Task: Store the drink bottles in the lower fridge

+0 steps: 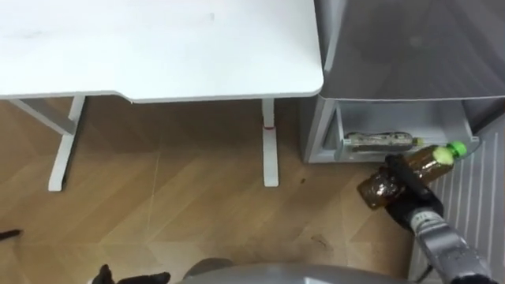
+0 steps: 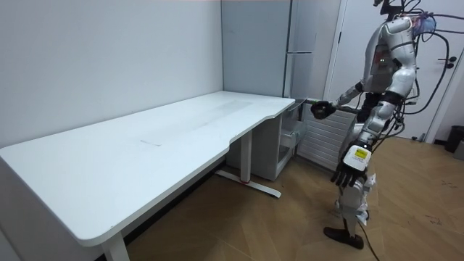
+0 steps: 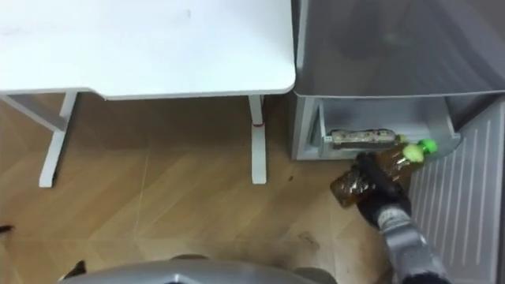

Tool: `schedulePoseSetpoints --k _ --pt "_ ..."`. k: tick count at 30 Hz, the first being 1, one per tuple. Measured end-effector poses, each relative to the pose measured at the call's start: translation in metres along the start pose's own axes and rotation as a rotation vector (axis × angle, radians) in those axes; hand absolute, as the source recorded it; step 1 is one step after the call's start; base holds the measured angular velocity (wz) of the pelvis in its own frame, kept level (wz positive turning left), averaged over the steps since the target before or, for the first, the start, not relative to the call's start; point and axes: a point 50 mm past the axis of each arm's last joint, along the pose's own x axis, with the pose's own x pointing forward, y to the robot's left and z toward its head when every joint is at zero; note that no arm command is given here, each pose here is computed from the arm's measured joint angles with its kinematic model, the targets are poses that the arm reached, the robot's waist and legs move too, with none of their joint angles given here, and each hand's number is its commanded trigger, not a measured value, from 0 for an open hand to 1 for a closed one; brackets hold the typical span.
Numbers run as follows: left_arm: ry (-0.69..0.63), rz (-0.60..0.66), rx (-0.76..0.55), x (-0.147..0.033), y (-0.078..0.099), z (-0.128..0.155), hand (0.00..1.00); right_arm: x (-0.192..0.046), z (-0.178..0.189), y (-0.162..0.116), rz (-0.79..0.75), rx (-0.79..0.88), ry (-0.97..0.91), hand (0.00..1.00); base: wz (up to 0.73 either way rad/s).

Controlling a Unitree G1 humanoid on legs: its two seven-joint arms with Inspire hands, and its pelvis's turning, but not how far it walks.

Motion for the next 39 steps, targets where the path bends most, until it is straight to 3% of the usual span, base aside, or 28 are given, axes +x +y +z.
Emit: schedulePoseSetpoints --k 5,8,13,17,24,28,39 --pt "-0.017 -0.093 0.099 0.008 -0.018 0.020 0.00 0.018 0.004 0.029 0.022 0.126 -0.002 1.00 0.01" --pt "-0.031 -0.113 0.167 0.011 -0.019 0.030 0.00 0.024 0.007 0.040 0.027 0.145 0.000 1.00 -0.01" --pt "-0.030 -0.143 0.202 0.014 -0.025 0.042 0.00 0.028 0.017 0.048 0.014 0.209 -0.021 1.00 0.00" --pt "-0.074 -0.173 0.220 0.017 -0.033 0.065 0.00 0.032 0.037 0.071 0.051 0.219 -0.049 1.00 0.07" --pt "-0.041 -0.147 0.238 0.019 -0.018 0.063 0.00 0.034 0.066 0.101 0.084 0.285 -0.091 1.00 0.03" --pt "-0.021 -0.149 0.261 0.018 -0.018 0.059 0.00 0.033 0.076 0.103 0.077 0.297 -0.112 1.00 0.09" --pt "-0.018 -0.125 0.290 0.019 -0.009 0.060 0.00 0.031 0.097 0.141 0.136 0.296 -0.137 1.00 0.08"
